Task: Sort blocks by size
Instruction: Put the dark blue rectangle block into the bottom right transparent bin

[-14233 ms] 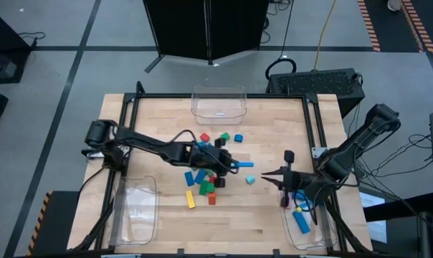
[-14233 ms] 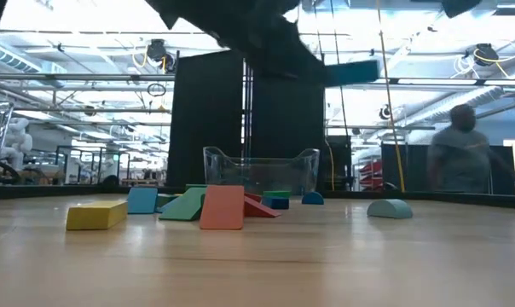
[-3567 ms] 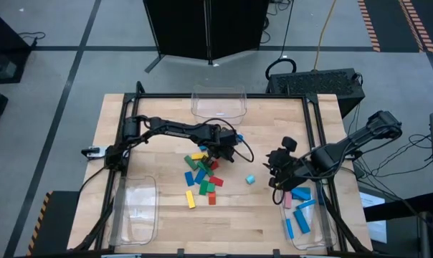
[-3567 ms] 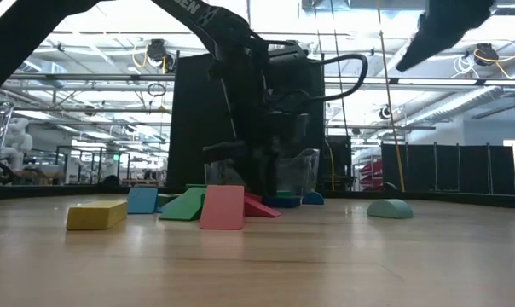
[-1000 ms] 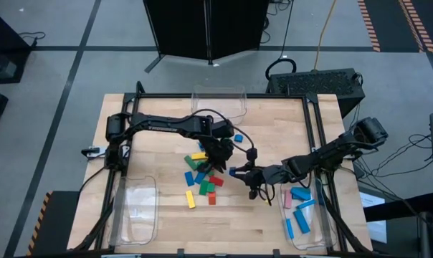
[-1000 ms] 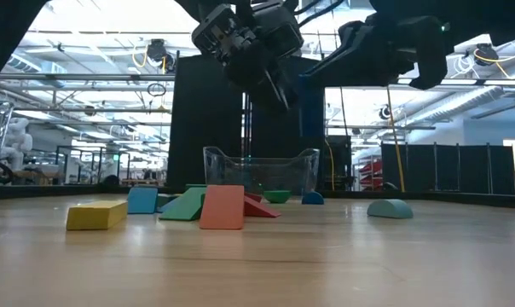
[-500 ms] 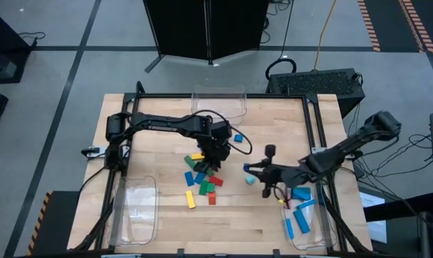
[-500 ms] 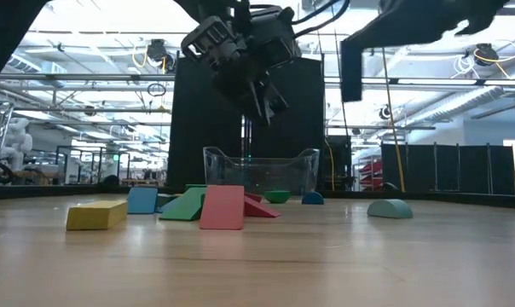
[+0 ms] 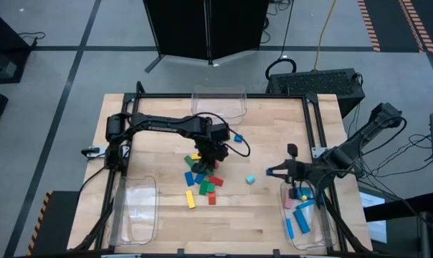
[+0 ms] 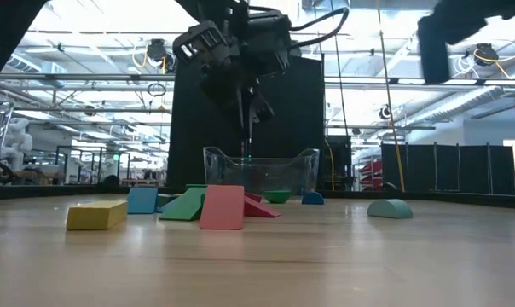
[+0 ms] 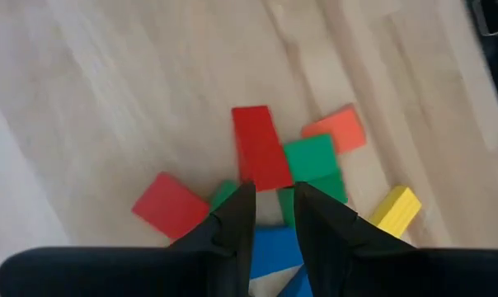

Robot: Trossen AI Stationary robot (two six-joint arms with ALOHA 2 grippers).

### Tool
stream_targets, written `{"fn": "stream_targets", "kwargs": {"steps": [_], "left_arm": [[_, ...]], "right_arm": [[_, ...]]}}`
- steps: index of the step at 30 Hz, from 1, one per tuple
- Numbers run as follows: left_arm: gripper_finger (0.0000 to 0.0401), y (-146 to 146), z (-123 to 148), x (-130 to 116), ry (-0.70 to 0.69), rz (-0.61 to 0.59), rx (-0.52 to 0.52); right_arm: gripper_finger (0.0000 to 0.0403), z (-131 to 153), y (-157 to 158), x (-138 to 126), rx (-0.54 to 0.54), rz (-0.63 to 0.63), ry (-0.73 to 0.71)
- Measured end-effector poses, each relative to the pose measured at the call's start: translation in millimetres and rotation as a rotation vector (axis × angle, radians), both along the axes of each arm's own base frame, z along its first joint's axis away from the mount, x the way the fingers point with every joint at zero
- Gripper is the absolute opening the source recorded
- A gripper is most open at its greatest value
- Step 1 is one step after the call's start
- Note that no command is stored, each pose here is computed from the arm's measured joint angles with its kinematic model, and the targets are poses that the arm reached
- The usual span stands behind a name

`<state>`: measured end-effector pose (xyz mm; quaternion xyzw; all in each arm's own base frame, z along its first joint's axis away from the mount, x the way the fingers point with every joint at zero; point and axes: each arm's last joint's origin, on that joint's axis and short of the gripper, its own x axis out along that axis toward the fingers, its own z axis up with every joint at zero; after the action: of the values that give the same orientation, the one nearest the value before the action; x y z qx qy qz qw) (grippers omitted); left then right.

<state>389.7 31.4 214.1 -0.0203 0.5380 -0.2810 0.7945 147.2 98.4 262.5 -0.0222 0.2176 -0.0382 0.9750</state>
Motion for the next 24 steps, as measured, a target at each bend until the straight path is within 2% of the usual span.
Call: {"fn": "stream_targets", "kwargs": {"steps": [9, 15, 24], "left_arm": [[0.0088, -14.3, -1.6, -0.5, 0.044, 0.015, 0.080], [0.0088, -21.5, -1.8, -0.5, 0.047, -0.001, 0.090], [0.0088, -23.4, -1.8, -0.4, 0.058, 0.018, 0.089]], "right_arm": [[0.0044, -2.3, 10.4, -20.6, 0.261, 0.127, 0.117], [0.0044, -7.8, 18.3, -31.6, 0.382, 0.122, 0.203], [0.0045, -17.2, 27.3, -46.0, 0.504, 0.076, 0.334]]}}
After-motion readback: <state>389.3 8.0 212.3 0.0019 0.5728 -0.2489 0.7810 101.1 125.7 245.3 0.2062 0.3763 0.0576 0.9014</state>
